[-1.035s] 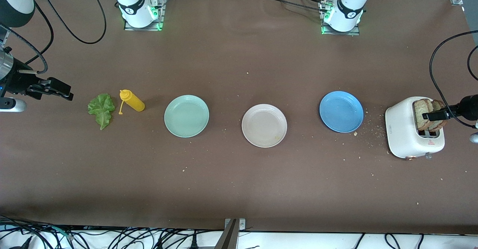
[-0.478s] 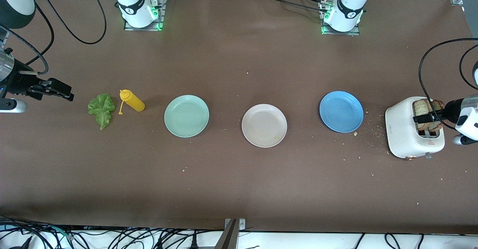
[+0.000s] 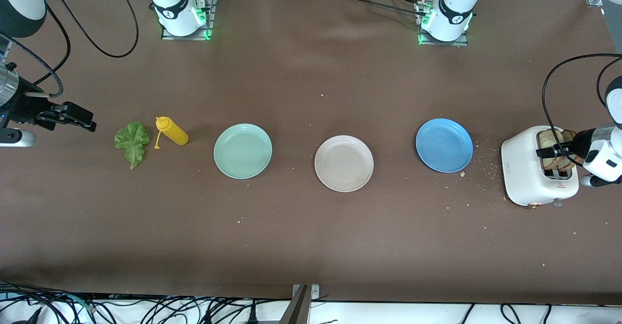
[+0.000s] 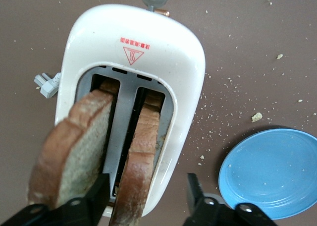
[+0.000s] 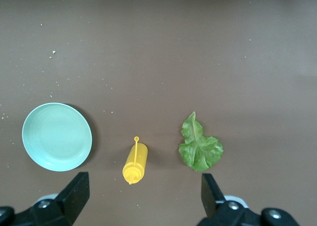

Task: Make sandwich in beige plate with both arms
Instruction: 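Grasp the toast slice with the left gripper and lift it out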

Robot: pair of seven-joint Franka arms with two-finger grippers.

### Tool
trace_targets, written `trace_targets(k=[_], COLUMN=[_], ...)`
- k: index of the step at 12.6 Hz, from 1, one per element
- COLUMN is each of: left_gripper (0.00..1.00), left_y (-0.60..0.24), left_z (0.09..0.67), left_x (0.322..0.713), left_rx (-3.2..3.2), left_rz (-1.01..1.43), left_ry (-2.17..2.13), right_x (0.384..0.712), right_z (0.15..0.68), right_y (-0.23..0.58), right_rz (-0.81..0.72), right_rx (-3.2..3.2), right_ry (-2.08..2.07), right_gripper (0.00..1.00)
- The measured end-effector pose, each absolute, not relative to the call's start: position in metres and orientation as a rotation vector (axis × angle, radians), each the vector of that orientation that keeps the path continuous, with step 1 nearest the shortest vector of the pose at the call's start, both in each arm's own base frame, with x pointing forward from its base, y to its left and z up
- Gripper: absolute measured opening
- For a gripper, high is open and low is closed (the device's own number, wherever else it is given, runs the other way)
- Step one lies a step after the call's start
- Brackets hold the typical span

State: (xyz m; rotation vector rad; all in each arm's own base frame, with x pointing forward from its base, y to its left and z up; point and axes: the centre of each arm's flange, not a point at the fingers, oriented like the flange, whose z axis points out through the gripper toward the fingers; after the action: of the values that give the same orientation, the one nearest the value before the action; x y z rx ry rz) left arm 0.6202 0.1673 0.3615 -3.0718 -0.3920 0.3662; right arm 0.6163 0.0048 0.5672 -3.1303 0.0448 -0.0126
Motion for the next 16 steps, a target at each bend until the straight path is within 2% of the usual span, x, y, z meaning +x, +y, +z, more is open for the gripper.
trace_targets(k=[2, 4, 5, 11, 16], left_gripper=[0.37, 0.18, 0.12, 0.09, 0.09], left_y=[0.169, 0.171, 0.170, 0.132, 0.054], left_z=[0.361, 0.368, 0.378, 0.502, 0.476], left_x=[0.618, 0.619, 0.621, 0.628, 0.647], left_rx=[-3.069, -3.041, -3.032, -3.048, -3.412], left_rz=[0.382, 0.388, 0.392, 0.423, 0.528], left_ry=[-0.396, -0.373, -0.365, -0.310, -0.260], right_x=[0.616, 0.616, 0.616, 0.617, 0.620], right_z=[0.567, 0.567, 0.567, 0.567, 0.563], right_y=[0.005, 0.005, 0.005, 0.005, 0.004], right_rz=[-0.013, -0.013, -0.013, -0.017, -0.022], right_rx=[-3.130, -3.130, -3.130, -3.130, -3.129], right_ry=[0.045, 0.045, 0.045, 0.045, 0.048], right_gripper=[1.00, 1.00, 1.00, 1.00, 1.00])
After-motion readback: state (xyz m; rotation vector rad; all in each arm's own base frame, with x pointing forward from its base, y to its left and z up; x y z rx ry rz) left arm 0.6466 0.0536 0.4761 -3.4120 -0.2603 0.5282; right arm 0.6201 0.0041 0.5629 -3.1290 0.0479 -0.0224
